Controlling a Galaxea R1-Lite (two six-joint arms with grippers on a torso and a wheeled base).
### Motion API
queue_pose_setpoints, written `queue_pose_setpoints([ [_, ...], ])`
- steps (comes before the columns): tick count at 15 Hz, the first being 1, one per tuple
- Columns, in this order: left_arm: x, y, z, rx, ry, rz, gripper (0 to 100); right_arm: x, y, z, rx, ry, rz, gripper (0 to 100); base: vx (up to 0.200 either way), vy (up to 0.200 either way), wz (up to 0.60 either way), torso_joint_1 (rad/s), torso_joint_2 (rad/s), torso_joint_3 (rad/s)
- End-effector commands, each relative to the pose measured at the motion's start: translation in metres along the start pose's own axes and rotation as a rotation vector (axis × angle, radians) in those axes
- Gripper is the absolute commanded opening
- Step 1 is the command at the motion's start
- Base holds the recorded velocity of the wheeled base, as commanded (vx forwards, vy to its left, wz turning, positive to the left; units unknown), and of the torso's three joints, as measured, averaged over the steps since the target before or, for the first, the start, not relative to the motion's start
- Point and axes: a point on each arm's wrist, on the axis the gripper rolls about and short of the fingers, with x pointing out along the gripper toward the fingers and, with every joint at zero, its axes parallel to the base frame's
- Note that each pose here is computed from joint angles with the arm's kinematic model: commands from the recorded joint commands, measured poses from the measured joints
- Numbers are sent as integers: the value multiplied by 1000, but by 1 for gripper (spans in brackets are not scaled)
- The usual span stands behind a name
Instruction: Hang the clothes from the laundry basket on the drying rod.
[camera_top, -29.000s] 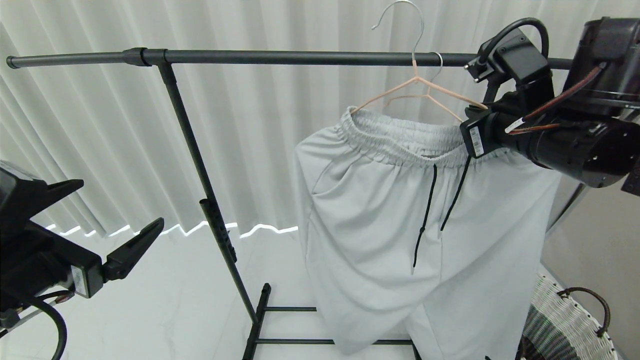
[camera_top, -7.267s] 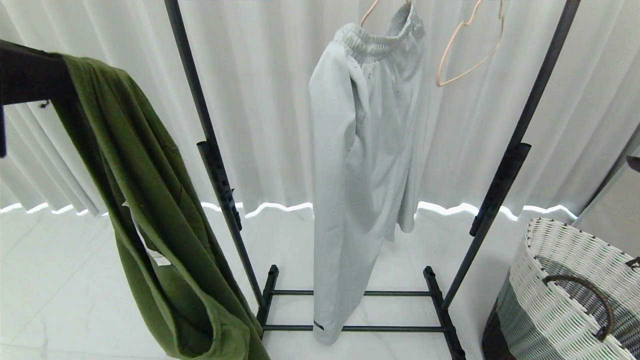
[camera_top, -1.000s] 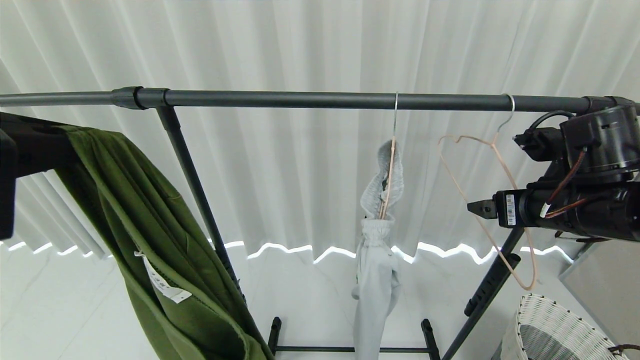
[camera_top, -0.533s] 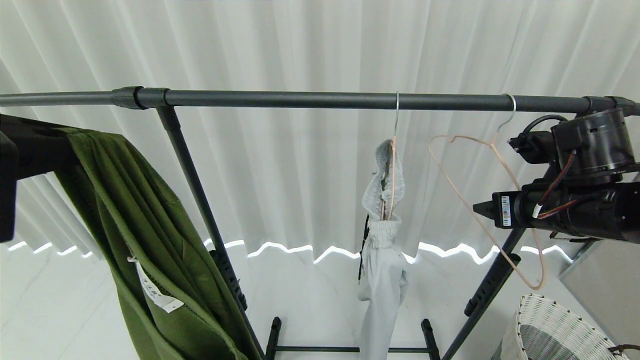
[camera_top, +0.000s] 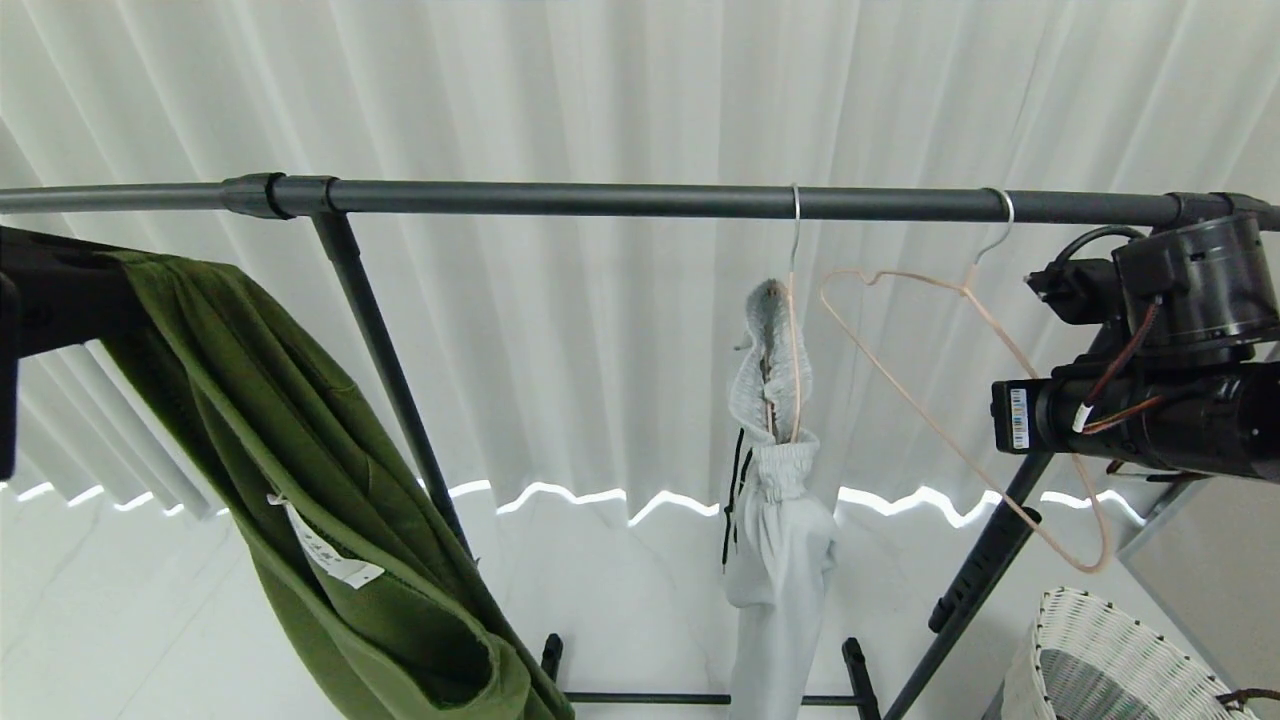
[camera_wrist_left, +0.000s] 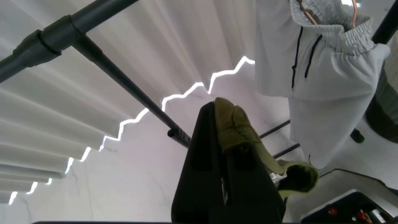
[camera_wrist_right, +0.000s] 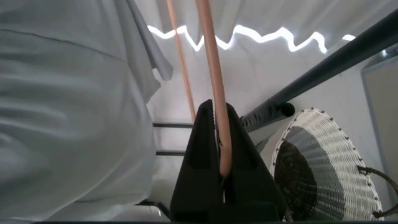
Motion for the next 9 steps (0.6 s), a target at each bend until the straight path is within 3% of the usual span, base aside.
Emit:
queue_pose_setpoints([
  [1, -1, 0, 0, -1, -2, 0, 0, -7, -2, 3, 7, -20, 4, 0, 0, 0, 0, 0, 0, 0],
  [9, -6, 3, -2, -7, -14, 2, 0, -60, -18, 11, 48, -149, 35, 0, 0, 0, 0, 0, 0, 0],
])
